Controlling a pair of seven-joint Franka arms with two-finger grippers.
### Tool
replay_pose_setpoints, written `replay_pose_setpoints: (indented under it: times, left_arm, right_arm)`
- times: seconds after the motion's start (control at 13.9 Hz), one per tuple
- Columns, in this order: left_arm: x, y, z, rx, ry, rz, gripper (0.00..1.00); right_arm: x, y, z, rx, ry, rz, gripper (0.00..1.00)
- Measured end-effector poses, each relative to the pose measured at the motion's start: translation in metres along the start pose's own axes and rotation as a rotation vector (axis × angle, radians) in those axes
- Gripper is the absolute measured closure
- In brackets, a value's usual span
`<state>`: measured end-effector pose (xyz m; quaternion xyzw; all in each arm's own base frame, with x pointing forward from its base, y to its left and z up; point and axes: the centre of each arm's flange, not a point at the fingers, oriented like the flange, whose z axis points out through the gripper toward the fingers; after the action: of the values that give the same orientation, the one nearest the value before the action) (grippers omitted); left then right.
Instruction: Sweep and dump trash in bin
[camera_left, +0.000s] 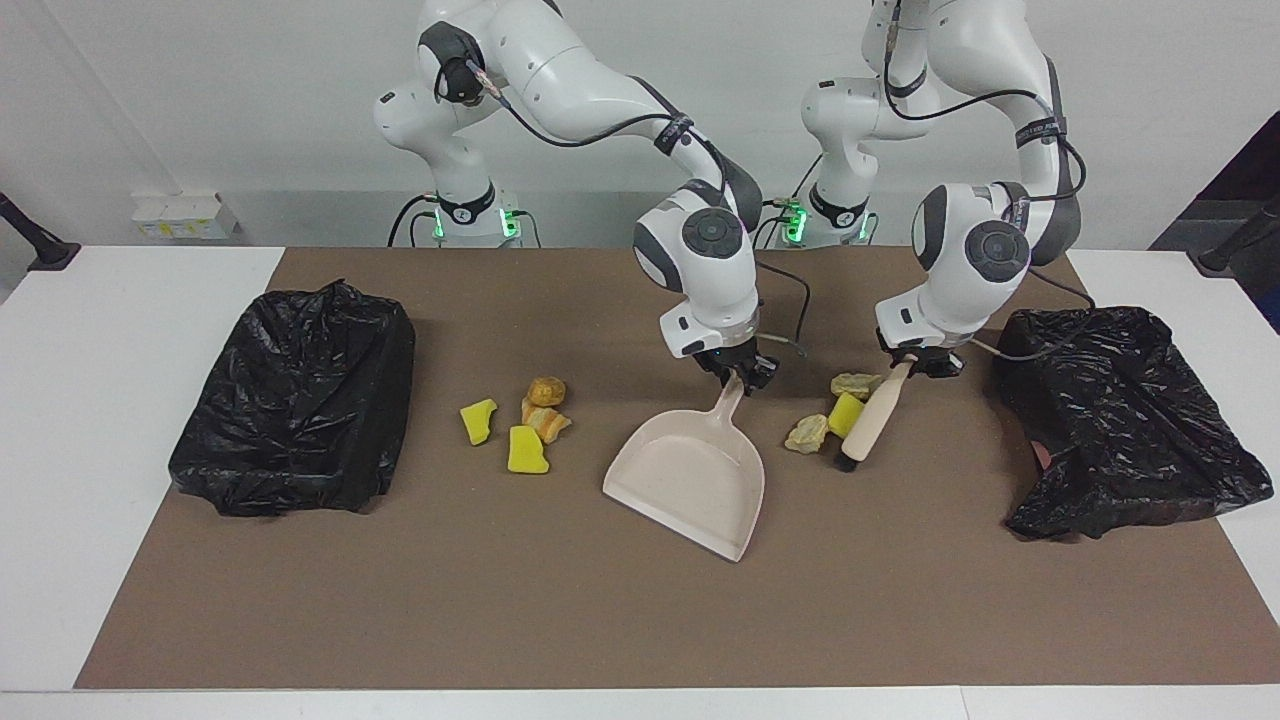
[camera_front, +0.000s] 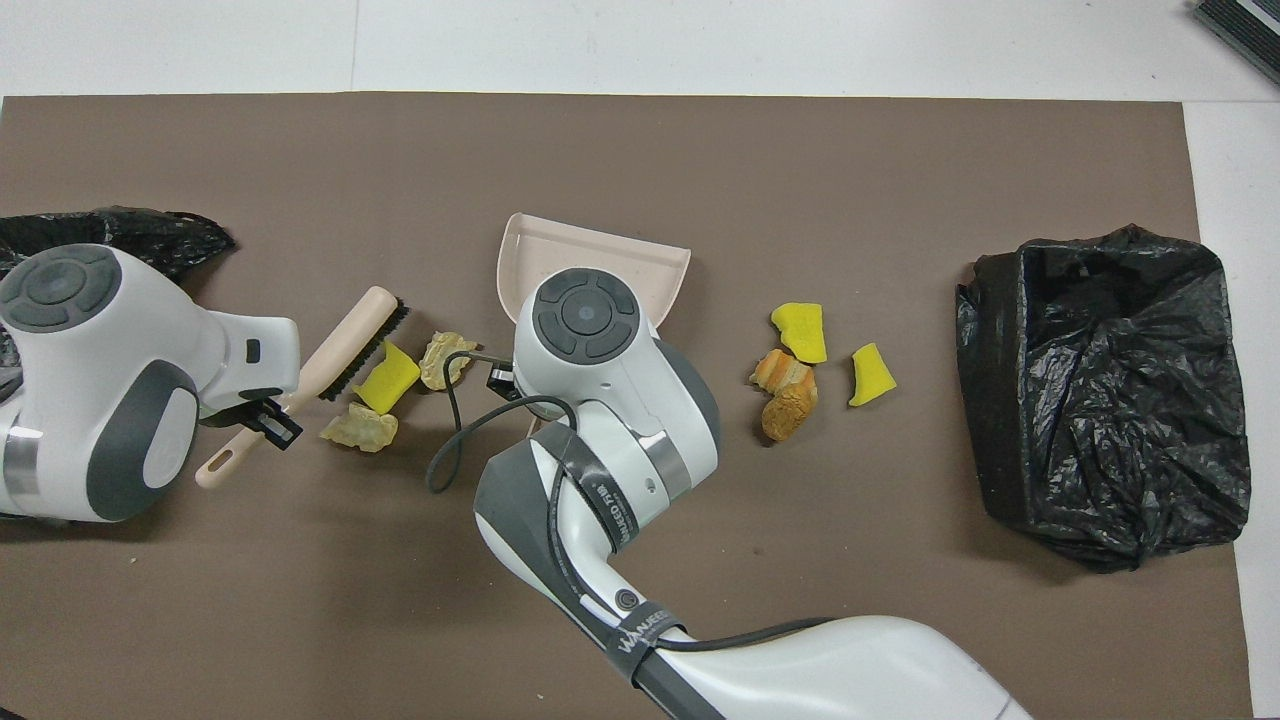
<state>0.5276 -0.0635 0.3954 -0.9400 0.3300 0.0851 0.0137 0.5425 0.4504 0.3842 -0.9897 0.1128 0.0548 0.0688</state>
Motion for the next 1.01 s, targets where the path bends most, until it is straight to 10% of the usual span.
replay_pose_setpoints:
  times: [0.5,1.01]
  left_arm:
    - [-0.044,-0.018,-0.036,-0.016,-0.003,-0.474,0.74]
    - [-0.051,0.006,0.019,-0.018,-0.007,-0.645,0.74]
  right_arm:
    - [-0.036,0.11,-0.094,-0.137,-0.056,-0.73,0.68]
    - [-0.044,0.143,-0.046,-0.16,-0.206,-1.324,0.68]
